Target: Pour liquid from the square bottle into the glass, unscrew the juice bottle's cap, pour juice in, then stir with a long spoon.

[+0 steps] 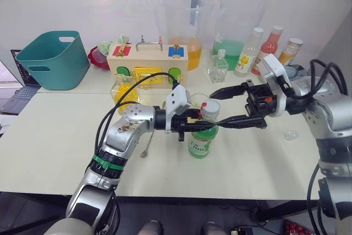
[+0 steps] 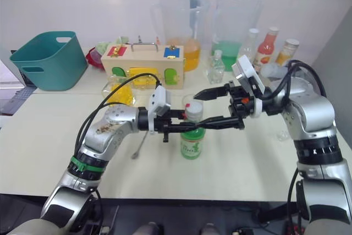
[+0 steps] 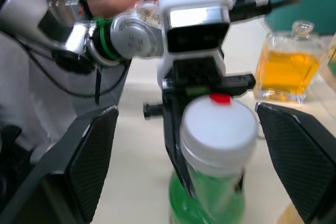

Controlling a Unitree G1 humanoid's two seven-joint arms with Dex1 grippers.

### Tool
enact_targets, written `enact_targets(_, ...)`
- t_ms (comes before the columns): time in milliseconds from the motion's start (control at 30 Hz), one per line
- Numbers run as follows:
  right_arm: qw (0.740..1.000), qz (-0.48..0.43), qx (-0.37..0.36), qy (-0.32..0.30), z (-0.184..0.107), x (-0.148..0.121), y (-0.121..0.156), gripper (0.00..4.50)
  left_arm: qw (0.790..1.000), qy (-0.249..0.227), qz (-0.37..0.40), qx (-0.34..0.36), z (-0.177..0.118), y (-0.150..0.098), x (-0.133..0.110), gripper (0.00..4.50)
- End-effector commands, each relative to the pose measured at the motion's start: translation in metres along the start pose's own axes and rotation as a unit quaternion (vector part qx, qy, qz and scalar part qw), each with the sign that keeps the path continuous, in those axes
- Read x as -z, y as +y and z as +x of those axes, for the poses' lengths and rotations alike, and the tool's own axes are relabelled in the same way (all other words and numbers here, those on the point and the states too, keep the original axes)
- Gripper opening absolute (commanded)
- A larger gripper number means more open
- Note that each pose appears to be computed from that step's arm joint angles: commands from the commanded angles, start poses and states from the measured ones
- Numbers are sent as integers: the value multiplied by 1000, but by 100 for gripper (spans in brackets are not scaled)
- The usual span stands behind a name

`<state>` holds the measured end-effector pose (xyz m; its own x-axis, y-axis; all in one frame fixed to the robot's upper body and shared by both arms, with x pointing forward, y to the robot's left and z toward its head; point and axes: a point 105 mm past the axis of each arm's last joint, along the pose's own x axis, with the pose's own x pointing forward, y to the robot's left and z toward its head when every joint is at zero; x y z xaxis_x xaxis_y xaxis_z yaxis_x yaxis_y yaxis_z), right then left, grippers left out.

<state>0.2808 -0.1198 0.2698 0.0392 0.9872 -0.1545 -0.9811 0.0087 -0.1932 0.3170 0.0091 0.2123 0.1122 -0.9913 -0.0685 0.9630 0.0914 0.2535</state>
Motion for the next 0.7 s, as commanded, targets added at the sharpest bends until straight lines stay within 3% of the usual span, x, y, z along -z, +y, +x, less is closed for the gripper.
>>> enact_targets(33, 998, -21, 56, -26, 8, -16, 14, 444, 1000, -7, 17, 6, 4, -1, -6, 126)
enact_targets(200, 971, -30, 219, -86, 15, -20, 8, 444, 1000, -10, 15, 9, 5, 1, -5, 126)
enact_targets(300, 954, -23, 279, -103, 14, -22, 6, 444, 1000, -11, 14, 12, 6, 2, -4, 126)
enact_targets(700, 941, -6, 336, -40, 7, 11, 19, 444, 999, -14, 14, 31, 11, -1, -2, 126)
